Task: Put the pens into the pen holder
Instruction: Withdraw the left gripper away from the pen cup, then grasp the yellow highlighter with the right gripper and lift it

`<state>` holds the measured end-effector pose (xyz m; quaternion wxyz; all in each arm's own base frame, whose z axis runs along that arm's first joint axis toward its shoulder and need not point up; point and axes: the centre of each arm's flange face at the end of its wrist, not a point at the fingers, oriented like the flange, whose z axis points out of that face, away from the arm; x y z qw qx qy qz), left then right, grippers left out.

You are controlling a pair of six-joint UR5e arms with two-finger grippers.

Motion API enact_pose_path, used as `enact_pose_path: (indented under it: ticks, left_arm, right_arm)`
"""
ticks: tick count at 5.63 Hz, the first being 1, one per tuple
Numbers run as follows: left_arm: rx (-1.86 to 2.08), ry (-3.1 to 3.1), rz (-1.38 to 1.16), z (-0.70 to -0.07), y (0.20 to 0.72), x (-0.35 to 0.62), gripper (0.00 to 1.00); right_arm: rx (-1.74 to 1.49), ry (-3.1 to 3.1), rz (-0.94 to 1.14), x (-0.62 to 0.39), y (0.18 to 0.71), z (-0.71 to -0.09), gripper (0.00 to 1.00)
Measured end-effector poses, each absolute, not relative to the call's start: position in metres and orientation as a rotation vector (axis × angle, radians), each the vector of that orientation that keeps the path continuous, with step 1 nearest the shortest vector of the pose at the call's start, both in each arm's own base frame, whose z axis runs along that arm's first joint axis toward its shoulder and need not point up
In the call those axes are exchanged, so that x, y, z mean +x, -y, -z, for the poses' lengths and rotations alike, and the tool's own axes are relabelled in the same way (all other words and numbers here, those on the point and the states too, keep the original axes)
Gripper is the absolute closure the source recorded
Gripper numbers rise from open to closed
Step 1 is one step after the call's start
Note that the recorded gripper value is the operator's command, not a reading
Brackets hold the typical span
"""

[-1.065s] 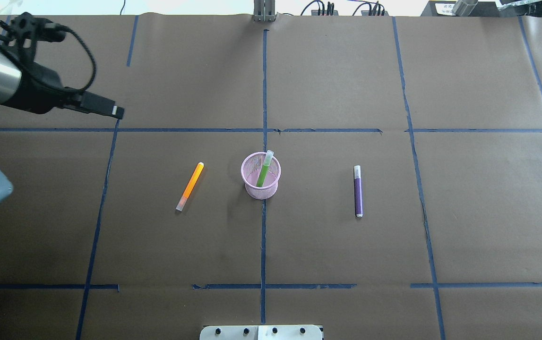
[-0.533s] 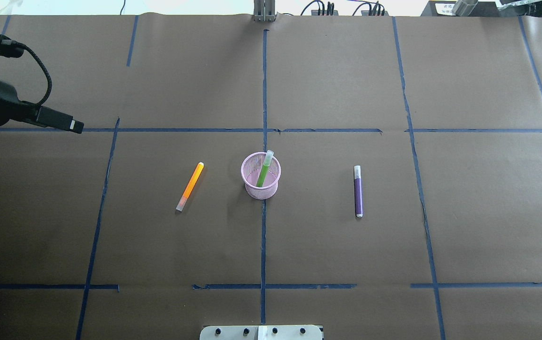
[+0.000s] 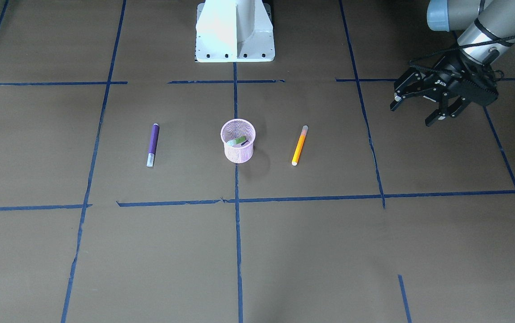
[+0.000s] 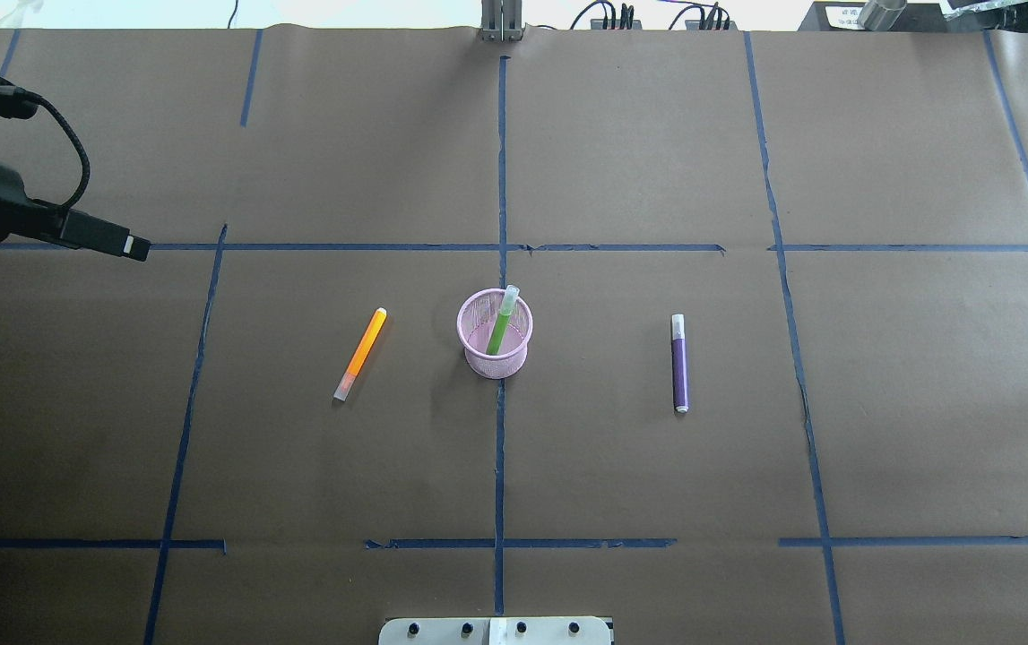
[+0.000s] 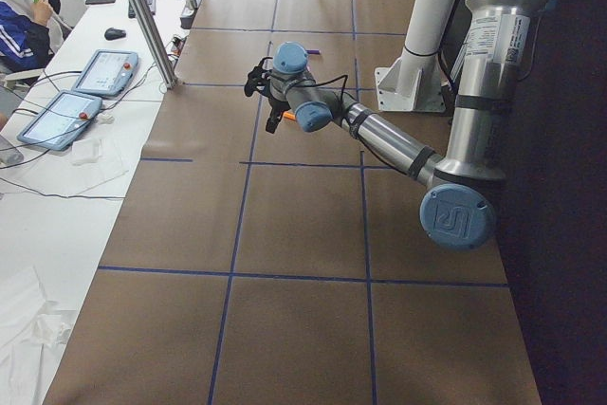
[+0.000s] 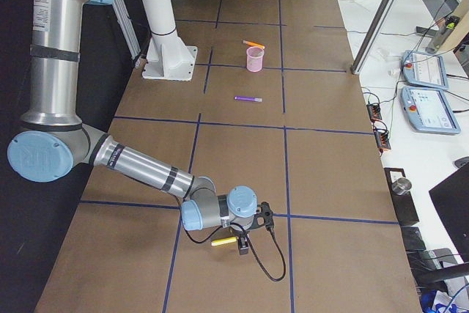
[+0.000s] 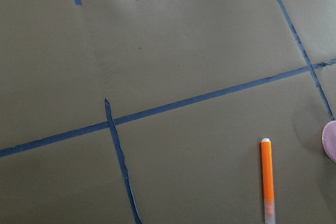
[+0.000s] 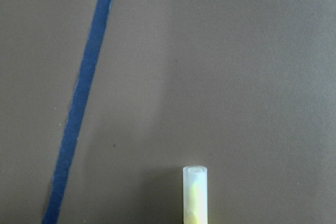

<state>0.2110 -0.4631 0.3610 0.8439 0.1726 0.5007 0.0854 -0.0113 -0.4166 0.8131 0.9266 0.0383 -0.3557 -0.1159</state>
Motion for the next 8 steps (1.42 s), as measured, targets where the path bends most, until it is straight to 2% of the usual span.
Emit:
enact_pose_path:
  ticks: [1,2,4,5,8]
  left_arm:
    - [0.365,-1.052,-0.188,-0.365,0.462,0.210,0.00]
    - [0.365,-1.051,-0.191,-0.366,0.461,0.210,0.00]
    - [0.366,-1.052,-0.193,-0.366,0.460,0.210,0.00]
    - [0.367,-1.052,-0.193,-0.365,0.460,0.209,0.00]
    - [0.368,-1.052,-0.192,-0.365,0.460,0.209,0.00]
  right_arm:
    - [0.067,0.727,0.236,-0.014,0.417,-0.818,0.04]
    - [0.054,0.727,0.231,-0.014,0.417,-0.823,0.19]
    - [0.037,0.730,0.225,-0.015,0.415,-0.831,0.85]
    - [0.036,0.732,0.224,-0.015,0.416,-0.831,0.99]
    - [0.046,0.759,0.229,-0.017,0.418,-0.823,1.00]
